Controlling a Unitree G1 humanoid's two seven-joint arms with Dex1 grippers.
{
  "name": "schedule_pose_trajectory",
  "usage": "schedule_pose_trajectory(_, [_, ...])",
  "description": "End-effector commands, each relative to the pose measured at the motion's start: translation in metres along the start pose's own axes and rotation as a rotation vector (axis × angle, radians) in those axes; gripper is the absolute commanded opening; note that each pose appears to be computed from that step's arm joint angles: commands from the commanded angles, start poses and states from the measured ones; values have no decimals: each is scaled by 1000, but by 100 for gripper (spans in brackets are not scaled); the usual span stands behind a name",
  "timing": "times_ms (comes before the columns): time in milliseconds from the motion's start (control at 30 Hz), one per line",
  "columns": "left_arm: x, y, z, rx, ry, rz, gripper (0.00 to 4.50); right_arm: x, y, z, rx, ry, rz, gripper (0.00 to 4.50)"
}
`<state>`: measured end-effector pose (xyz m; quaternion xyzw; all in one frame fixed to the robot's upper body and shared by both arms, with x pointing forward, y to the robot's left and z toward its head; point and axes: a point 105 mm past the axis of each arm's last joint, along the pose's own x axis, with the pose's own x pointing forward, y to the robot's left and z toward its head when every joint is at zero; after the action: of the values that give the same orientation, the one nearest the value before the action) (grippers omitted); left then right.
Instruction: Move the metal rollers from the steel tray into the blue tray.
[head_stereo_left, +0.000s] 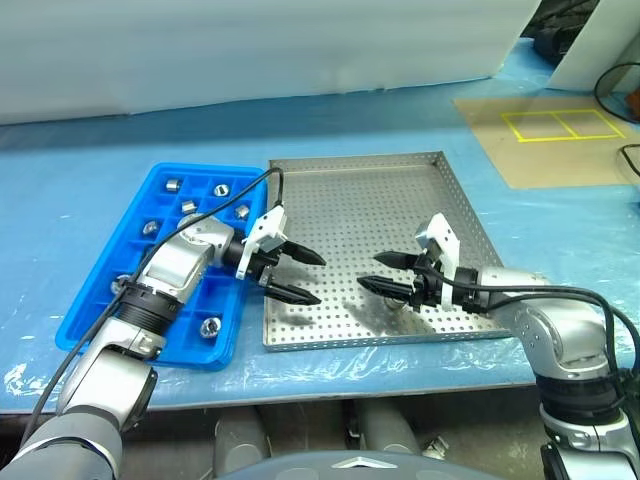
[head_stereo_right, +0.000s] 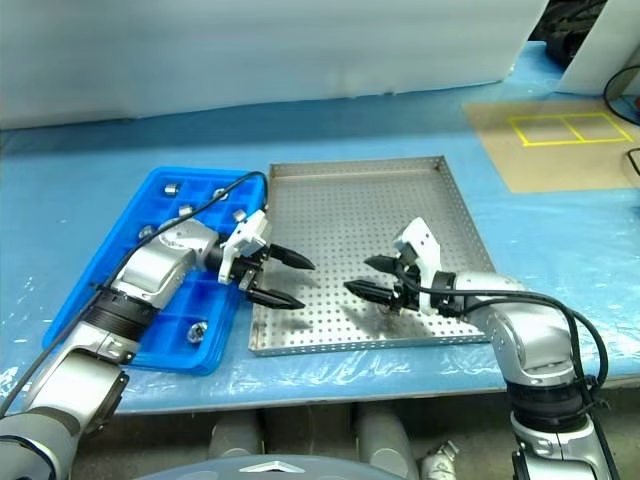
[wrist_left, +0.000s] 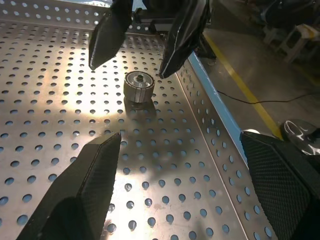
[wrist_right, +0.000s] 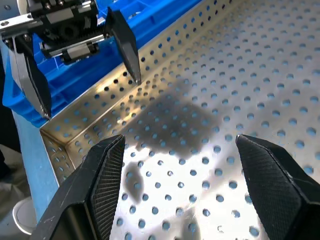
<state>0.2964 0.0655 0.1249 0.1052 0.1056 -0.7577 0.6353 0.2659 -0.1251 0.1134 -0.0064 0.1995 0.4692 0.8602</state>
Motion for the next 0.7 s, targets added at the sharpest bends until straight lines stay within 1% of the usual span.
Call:
schedule_pose_trajectory(33, [2, -2, 5, 39, 2, -27, 403, -7, 2, -7, -46, 18, -47, 364])
schedule_pose_trajectory(267, [4, -4, 2, 30, -4, -28, 403, -14, -11, -21, 4, 23, -129, 364])
schedule_pose_trajectory(500, [2, -6, -1, 22, -3, -14, 403, -10, -16, -41, 39, 50, -154, 364])
schedule_pose_trajectory(700, [0, -8, -2, 17, 1, -5, 403, -8, -17, -49, 43, 68, -151, 364])
